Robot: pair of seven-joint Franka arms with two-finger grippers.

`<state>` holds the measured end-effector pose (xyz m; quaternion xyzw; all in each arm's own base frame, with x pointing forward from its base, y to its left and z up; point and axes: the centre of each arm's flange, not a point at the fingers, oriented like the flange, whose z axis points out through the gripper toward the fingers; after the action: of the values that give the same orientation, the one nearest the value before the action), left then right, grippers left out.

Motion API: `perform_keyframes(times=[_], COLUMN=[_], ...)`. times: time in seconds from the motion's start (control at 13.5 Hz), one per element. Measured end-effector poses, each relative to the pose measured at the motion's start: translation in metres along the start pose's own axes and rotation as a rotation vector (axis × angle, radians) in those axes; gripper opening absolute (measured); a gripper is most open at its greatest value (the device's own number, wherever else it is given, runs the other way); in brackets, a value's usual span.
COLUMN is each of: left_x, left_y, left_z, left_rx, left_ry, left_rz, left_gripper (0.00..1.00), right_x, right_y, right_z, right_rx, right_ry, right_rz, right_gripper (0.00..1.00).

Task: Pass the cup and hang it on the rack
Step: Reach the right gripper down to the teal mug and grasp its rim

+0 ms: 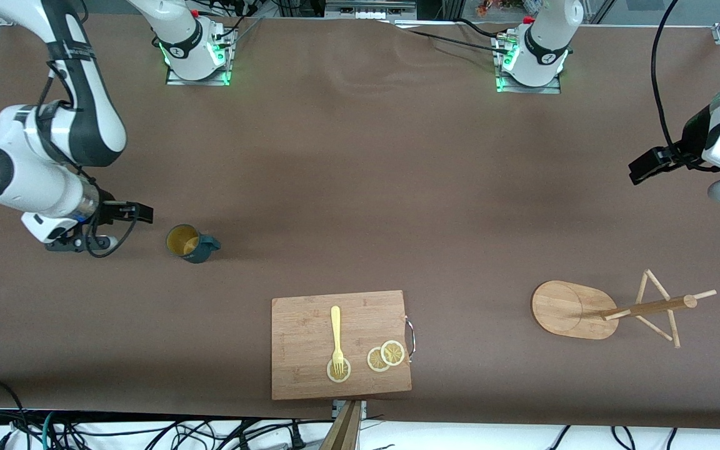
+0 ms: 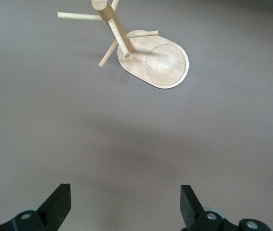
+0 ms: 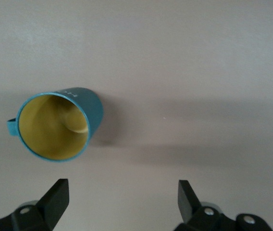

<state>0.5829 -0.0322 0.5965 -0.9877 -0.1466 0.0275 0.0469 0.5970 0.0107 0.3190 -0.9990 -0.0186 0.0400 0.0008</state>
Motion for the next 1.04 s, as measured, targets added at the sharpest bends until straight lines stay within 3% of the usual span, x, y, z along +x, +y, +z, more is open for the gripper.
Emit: perform_keyframes(times=[0.67, 0.89, 1.04], left_x=[-0.007, -0.019, -0.02], left_y=[0.002, 0.006, 0.007], left_z=[-0.003, -0.017, -0.015], left_rx=[0.006, -0.04, -0.054], left_ry=[-0.029, -0.033, -0.041], left_rz=[0.02, 0.085, 0.11], left_gripper=[1.0, 1.0, 1.0], right_x=[0.01, 0.012, 0.012], right_y=[-0.023, -0.023, -0.023], right_z=[0.074, 0.087, 0.087], right_rx=[0.01, 0.011, 0.011], right_ry=[0.06, 0.062, 0.06], right_rz=[0.022, 0.022, 0.023], right_gripper=[1.0, 0.97, 0.72])
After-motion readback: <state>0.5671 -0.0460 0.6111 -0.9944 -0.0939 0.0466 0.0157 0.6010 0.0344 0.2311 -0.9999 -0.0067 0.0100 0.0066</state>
